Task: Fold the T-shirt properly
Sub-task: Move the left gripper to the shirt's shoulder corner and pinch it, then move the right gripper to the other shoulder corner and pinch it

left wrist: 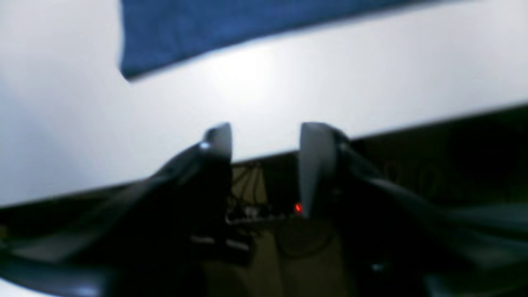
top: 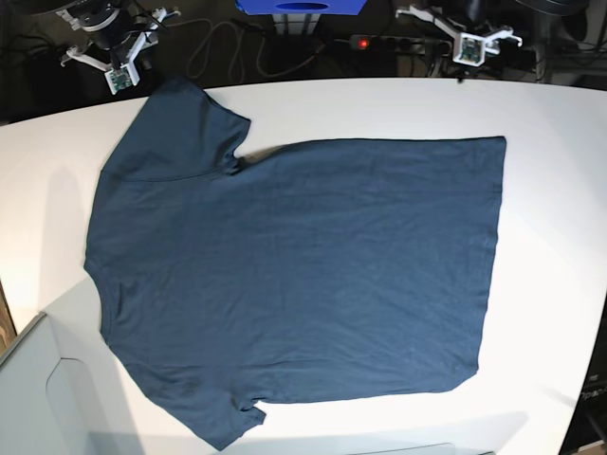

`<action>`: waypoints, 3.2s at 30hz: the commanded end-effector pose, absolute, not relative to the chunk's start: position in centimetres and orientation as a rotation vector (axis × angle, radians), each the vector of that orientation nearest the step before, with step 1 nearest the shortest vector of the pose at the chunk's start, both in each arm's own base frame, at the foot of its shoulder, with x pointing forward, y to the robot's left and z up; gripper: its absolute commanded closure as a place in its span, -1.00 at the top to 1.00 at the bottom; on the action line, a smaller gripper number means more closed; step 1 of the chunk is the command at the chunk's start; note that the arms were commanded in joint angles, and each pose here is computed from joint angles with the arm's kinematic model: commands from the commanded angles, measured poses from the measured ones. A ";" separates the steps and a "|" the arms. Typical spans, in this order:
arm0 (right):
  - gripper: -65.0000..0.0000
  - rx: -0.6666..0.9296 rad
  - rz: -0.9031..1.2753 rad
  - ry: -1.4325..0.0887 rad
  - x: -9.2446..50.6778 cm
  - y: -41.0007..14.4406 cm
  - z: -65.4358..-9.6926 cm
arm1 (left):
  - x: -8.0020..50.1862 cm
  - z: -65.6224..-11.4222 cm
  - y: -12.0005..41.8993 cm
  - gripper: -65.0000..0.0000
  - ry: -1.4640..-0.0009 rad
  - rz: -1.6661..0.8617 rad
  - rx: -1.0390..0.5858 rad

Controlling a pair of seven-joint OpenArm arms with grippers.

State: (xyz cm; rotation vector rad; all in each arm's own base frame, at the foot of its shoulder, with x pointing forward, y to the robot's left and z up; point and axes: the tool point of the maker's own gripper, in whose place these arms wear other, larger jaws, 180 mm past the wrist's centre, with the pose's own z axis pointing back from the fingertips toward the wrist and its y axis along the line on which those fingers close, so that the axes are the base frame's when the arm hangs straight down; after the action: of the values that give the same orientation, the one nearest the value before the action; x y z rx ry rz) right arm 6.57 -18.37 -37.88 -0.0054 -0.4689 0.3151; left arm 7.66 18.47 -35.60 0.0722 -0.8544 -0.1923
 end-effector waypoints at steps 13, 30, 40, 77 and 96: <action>0.21 0.033 0.369 -0.533 7.8 -17.4 -37.0 | 14.6 -32.3 25.6 0.01 -1.064 0.086 0.173; 0.21 0.025 0.372 -0.536 8.2 -17.6 -37.0 | 17.0 -40.2 31.6 0.14 -0.910 0.444 0.105; 0.21 0.024 0.372 -0.536 8.2 -17.6 -37.0 | 18.4 -41.3 29.0 0.03 -0.901 0.361 0.013; 0.22 0.044 0.375 -0.567 9.3 -16.8 -36.9 | 16.4 -39.5 29.6 -0.15 -0.885 0.272 -0.019; 0.22 0.076 0.391 -0.581 9.7 -15.5 -36.9 | 16.9 -38.2 35.8 0.13 -0.965 0.447 0.095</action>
State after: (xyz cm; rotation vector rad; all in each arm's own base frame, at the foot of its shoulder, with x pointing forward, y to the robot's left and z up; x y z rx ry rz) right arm 9.57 -15.71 -37.43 0.0680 -0.5597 0.3753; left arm 16.02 35.26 -39.60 0.0856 -0.9115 0.4596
